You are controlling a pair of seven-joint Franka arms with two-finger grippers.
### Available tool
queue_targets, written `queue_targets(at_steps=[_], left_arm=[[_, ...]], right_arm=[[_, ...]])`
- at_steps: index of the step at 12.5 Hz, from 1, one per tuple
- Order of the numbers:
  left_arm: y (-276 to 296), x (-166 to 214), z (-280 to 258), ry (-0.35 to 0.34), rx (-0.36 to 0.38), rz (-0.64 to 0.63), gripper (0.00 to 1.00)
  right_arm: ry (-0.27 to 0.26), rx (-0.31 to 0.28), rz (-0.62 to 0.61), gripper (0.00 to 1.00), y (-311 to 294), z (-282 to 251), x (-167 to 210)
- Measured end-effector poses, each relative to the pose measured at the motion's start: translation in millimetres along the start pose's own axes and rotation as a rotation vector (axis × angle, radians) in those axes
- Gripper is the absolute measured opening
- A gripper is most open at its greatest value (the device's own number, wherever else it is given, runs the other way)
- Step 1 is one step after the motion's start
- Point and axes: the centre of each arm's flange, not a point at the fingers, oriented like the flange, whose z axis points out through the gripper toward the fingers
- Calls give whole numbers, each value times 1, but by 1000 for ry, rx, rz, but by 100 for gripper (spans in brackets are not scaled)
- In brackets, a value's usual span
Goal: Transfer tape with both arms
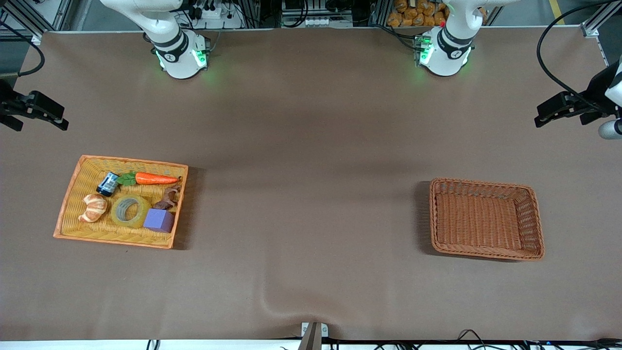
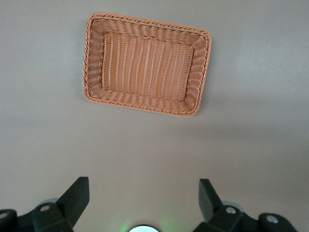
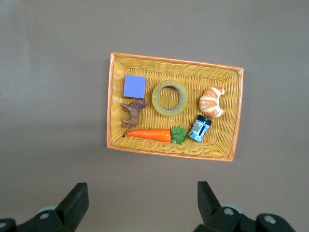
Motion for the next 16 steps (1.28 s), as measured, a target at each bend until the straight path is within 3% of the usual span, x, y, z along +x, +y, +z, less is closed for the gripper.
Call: queue_targets(at_steps=[5,8,11,12,14,16], left_arm=[[0,0,0,0,0,0,100],[0,0,0,1,0,0,100],[-1,0,-1,2,0,-1,100],[-1,0,-1,2,0,-1,100],[-1,0,-1,2,0,-1,100],[0,0,0,1,0,-1,100]], right_arm=[[-3,-2,-2,100,0,18,16],[-55,0,-1,100,2,60,39],[-183,0,-6,100,1,146,70],[-198,-14,-14,100,1,180,84],[-207,-48,-9,100,15,256,109],[-176,-55,47,100,61,344,127]])
